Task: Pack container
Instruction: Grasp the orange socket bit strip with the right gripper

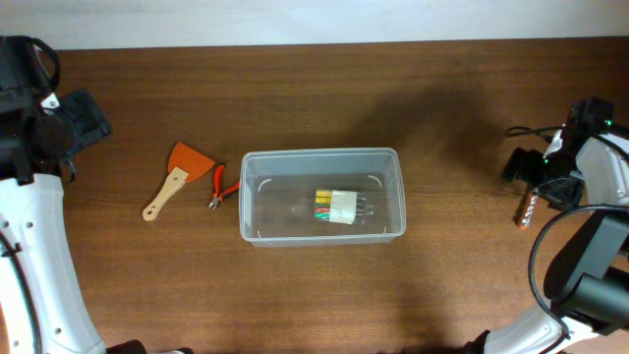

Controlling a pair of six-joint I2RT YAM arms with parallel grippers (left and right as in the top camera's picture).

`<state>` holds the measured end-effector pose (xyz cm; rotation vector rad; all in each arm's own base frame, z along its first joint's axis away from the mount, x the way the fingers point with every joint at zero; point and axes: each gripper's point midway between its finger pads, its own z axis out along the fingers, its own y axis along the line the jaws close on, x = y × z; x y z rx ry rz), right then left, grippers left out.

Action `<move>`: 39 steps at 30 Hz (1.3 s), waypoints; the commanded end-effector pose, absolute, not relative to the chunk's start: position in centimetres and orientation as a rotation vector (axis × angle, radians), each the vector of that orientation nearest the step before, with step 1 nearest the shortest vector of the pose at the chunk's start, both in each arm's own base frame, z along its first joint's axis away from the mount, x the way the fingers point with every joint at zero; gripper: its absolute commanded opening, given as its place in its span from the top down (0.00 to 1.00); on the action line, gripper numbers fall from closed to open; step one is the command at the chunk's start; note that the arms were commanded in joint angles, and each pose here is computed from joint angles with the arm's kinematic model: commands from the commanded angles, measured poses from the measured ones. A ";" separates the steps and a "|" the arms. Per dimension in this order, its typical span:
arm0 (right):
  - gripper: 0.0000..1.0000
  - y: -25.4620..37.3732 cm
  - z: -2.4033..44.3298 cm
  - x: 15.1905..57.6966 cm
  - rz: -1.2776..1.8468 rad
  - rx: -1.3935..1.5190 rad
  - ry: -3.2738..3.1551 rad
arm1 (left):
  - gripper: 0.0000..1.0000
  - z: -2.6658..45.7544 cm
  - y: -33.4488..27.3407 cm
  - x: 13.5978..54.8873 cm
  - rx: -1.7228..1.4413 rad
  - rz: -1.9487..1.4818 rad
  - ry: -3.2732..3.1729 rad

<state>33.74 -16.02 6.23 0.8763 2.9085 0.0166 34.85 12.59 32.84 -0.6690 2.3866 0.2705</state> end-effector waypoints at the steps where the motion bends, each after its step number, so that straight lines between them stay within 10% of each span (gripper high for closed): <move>1: 0.01 -17.2 5.4 33.3 0.019 0.924 2.901 | 0.21 32.6 12.6 34.8 -0.679 0.261 2.393; 30: 0.02 -18.3 -1.7 32.4 0.056 0.978 3.009 | 0.21 32.5 12.5 34.7 -0.678 0.257 2.402; 39: 0.62 -18.2 -1.7 32.2 0.058 0.980 3.016 | 0.21 32.5 12.5 34.6 -0.678 0.256 2.405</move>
